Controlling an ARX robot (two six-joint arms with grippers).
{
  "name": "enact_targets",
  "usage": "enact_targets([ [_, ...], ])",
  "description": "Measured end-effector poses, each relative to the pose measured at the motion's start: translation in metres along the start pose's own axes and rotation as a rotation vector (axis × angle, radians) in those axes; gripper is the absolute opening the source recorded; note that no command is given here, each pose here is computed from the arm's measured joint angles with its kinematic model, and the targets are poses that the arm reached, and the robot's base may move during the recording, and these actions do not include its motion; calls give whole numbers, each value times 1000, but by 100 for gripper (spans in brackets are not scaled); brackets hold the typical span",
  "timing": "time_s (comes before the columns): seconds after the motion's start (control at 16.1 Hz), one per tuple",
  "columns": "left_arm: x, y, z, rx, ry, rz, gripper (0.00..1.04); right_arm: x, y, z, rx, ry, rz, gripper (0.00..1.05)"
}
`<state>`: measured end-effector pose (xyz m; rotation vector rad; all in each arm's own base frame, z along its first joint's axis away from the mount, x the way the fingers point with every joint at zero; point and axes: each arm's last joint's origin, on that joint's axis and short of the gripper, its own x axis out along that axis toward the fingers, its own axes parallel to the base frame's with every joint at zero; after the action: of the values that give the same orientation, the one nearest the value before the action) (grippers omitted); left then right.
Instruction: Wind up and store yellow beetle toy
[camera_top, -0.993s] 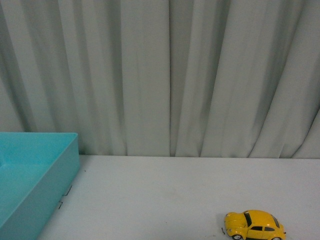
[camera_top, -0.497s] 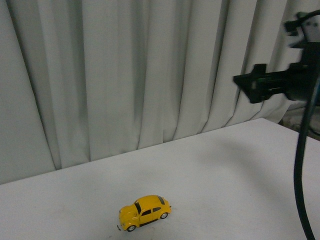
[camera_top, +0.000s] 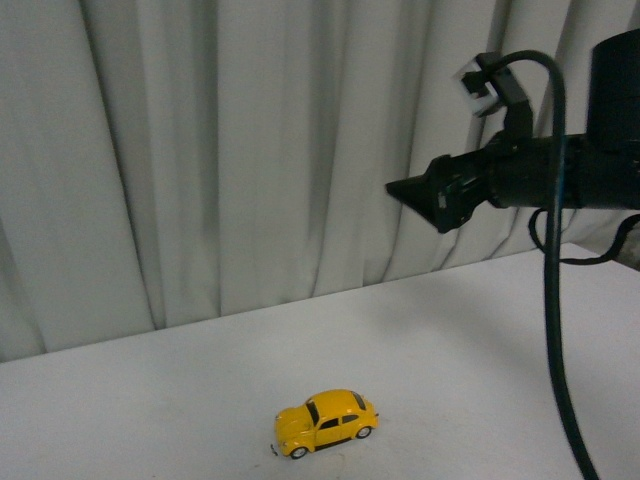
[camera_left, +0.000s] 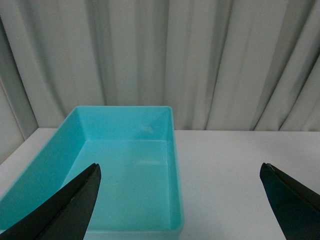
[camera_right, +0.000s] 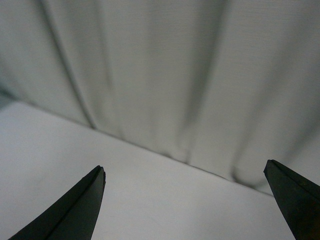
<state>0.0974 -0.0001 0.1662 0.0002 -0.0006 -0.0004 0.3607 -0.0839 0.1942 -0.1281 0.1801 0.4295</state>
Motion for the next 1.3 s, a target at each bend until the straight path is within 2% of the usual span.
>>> enact_targets([
  [0.12, 0, 0, 0, 0, 0, 0, 98, 13, 5, 2, -34, 20, 85, 98],
  [0.25, 0, 0, 0, 0, 0, 0, 98, 40, 20, -1, -120, 81, 319, 98],
  [0.31, 0, 0, 0, 0, 0, 0, 98, 55, 22, -15, -181, 166, 464, 98],
  [0.37, 0, 0, 0, 0, 0, 0, 98, 76, 34, -44, -314, 295, 703, 98],
  [0.43, 0, 0, 0, 0, 0, 0, 98, 88, 42, -65, -406, 390, 864, 98],
  [0.5, 0, 0, 0, 0, 0, 0, 98, 93, 42, -80, -451, 434, 923, 98],
  [0.75, 0, 0, 0, 0, 0, 0, 98, 107, 44, -89, -534, 464, 979, 98],
  [1.12, 0, 0, 0, 0, 0, 0, 98, 121, 48, -101, -568, 518, 980, 98],
  [1.3, 0, 0, 0, 0, 0, 0, 98, 127, 48, -93, -581, 516, 965, 71],
])
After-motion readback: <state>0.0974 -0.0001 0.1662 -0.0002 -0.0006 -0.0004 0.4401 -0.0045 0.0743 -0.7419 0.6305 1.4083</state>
